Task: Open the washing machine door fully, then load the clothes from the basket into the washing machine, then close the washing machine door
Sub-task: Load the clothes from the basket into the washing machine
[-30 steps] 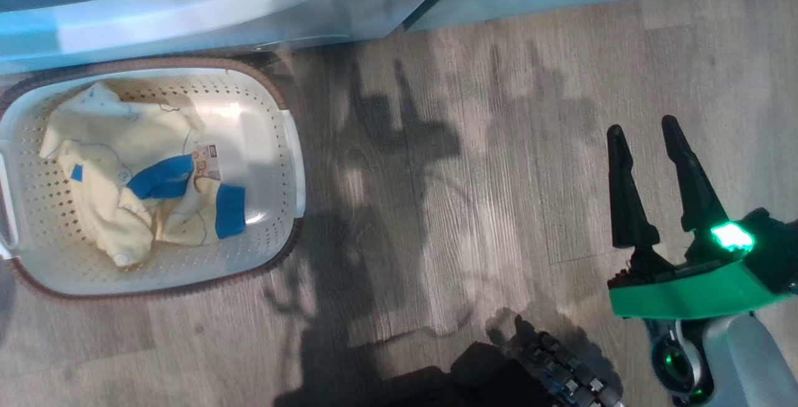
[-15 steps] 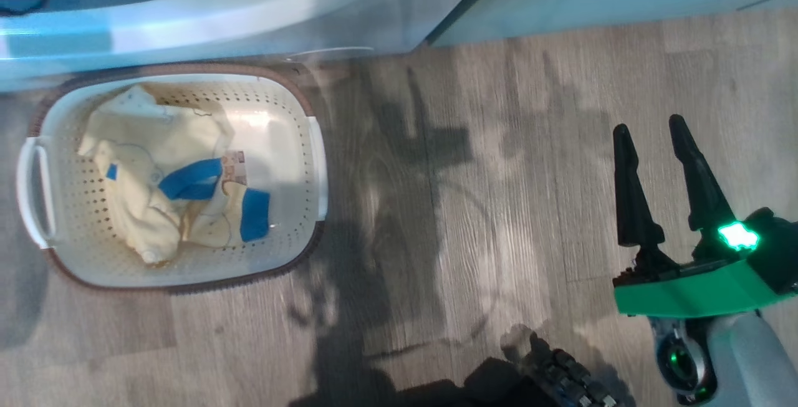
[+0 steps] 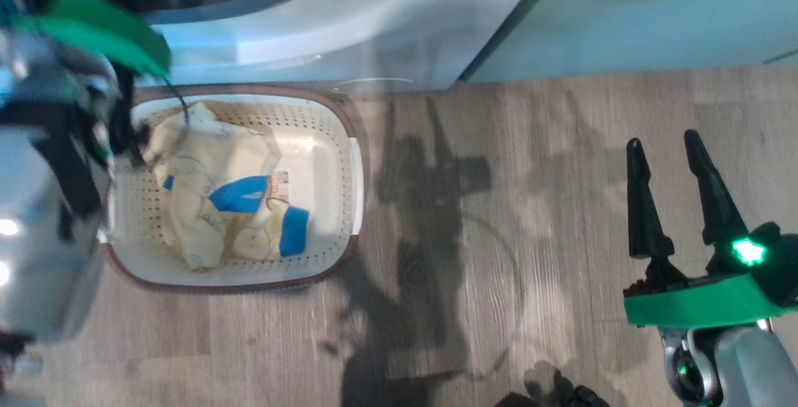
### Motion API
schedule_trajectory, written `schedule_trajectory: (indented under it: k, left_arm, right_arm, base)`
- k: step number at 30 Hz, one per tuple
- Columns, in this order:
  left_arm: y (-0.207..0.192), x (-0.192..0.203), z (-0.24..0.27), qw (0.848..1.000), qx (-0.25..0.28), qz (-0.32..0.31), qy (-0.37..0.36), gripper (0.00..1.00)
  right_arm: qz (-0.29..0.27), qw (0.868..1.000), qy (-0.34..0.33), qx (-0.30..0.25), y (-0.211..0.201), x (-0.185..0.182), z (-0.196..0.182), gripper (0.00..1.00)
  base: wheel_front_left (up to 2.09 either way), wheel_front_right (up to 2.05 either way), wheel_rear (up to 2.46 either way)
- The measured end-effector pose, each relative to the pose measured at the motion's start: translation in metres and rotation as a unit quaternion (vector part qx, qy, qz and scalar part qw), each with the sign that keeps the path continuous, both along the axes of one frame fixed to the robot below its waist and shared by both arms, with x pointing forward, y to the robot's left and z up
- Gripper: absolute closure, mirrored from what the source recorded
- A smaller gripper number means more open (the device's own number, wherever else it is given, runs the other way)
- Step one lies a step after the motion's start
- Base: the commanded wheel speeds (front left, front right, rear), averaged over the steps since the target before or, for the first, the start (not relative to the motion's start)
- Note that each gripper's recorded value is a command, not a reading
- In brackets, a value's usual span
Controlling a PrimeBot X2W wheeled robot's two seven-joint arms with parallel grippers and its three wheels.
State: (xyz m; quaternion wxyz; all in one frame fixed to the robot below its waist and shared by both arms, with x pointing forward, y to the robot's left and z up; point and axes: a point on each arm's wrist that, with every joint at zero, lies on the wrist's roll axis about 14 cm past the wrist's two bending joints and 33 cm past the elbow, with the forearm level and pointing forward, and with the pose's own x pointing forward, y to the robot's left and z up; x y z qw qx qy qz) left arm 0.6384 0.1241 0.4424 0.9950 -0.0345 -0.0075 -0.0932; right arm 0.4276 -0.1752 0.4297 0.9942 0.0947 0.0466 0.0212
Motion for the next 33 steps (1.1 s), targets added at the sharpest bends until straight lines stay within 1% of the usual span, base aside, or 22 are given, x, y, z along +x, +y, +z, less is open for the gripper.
schedule_trajectory:
  k: [3,8,14,15,21,27,33]
  left_arm:
    - [0.008,-0.036,0.010,1.000,-0.009,0.015,-0.013,0.00]
    - [0.016,-0.078,0.020,0.999,-0.013,0.031,-0.018,0.00]
    - [0.026,-0.124,0.030,0.998,-0.009,0.053,-0.014,0.00]
    - [0.026,-0.124,0.030,0.998,-0.009,0.053,-0.014,0.00]
    - [0.036,-0.163,0.040,0.998,-0.009,0.067,-0.007,0.00]
    - [0.044,-0.194,0.053,0.997,-0.011,0.079,-0.009,0.00]
    - [0.048,-0.221,0.063,0.996,-0.011,0.085,-0.013,0.00]
  right_arm:
    - [0.009,1.000,-0.010,-0.003,0.006,0.000,0.007,0.00]
    - [0.018,0.999,-0.026,-0.005,0.011,0.001,0.018,0.00]
    - [0.026,0.999,-0.024,-0.008,0.017,-0.011,0.021,0.00]
    - [0.026,0.999,-0.024,-0.008,0.017,-0.011,0.021,0.00]
    - [0.034,0.998,-0.044,-0.015,0.022,-0.017,0.037,0.00]
    - [0.041,0.998,-0.046,-0.013,0.028,-0.036,0.043,0.00]
    - [0.047,0.997,-0.064,-0.010,0.033,-0.048,0.058,0.00]
  base:
    - [0.00,0.00,0.00]
    - [0.00,0.00,0.00]
    - [0.00,0.00,0.00]
    - [0.00,0.00,0.00]
    - [0.00,0.00,0.00]
    - [0.00,0.00,0.00]
    - [0.00,0.00,0.00]
